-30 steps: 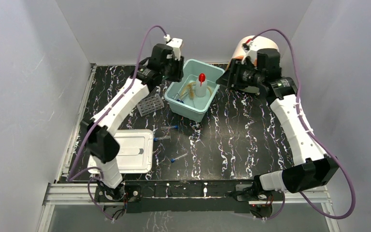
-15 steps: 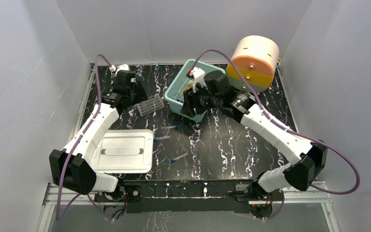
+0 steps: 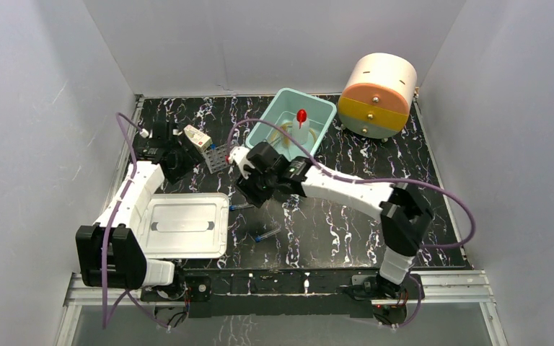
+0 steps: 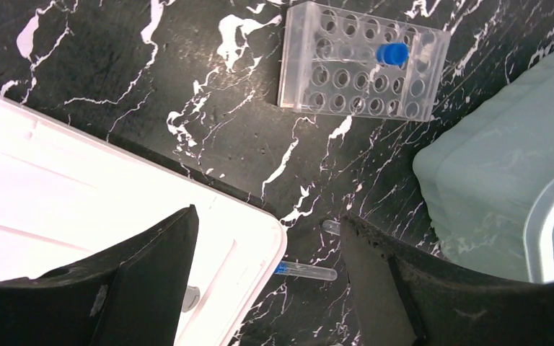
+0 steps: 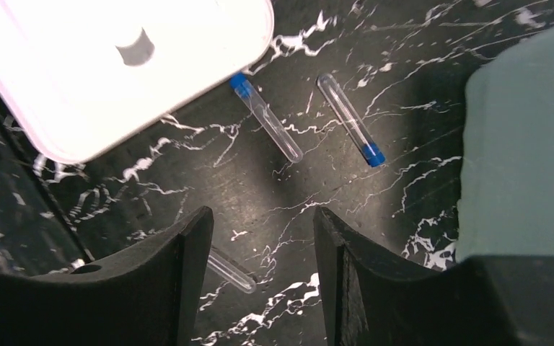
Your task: Organize the chemistry lab equipment
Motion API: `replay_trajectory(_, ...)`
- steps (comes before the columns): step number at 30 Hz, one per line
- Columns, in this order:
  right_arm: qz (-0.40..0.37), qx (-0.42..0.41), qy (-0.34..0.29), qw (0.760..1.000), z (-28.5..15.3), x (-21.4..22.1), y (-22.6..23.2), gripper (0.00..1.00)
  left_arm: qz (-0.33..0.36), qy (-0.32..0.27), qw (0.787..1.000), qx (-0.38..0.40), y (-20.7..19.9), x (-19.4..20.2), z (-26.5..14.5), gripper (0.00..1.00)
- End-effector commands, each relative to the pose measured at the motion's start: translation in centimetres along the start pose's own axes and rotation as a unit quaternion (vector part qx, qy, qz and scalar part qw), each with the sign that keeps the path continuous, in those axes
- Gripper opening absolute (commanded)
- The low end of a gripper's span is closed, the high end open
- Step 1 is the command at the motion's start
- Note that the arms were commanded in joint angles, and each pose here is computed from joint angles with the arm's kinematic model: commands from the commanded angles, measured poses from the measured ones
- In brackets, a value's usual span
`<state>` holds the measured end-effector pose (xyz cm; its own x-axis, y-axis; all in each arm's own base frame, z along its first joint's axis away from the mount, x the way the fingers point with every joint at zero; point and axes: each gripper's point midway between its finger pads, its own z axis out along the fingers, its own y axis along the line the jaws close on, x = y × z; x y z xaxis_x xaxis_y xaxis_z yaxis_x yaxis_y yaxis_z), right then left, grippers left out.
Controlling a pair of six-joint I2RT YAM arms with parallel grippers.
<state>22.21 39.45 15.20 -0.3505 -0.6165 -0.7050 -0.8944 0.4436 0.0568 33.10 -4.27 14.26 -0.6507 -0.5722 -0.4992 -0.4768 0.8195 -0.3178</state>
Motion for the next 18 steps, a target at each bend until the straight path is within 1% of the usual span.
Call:
replay_trajectory(1, -0.064, 0.001, -0.004, 0.998, 2.7, -1.2, -0.1, 0.61, -0.066, 0.028, 0.997, 0.005, 1.2, 0.5, -0.2, 0.71)
replay_trajectory(4, -0.079, -0.015, 0.013, 0.997, 4.6, -0.5, 0.3, 0.59, -0.078, 0.045, 0.996, 0.012, 1.4, 1.0, -0.1, 0.71)
replay_trajectory(7, -0.09, -0.027, 0.023, 0.995, 6.1, 0.0, 0.6, 0.56, -0.09, 0.041, 0.995, 0.004, 2.3, 0.4, -0.1, 0.71)
replay_trajectory(16, -0.112, -0.009, 0.052, 0.992, 9.7, 1.2, -0.7, 0.55, -0.096, 0.061, 0.993, 0.018, 1.7, 0.8, 0.5, 0.71)
replay_trajectory(18, -0.12, -0.019, 0.057, 0.991, 10.2, 1.5, -0.5, 0.53, -0.099, 0.065, 0.993, 0.023, 1.5, 0.6, 0.6, 0.71)
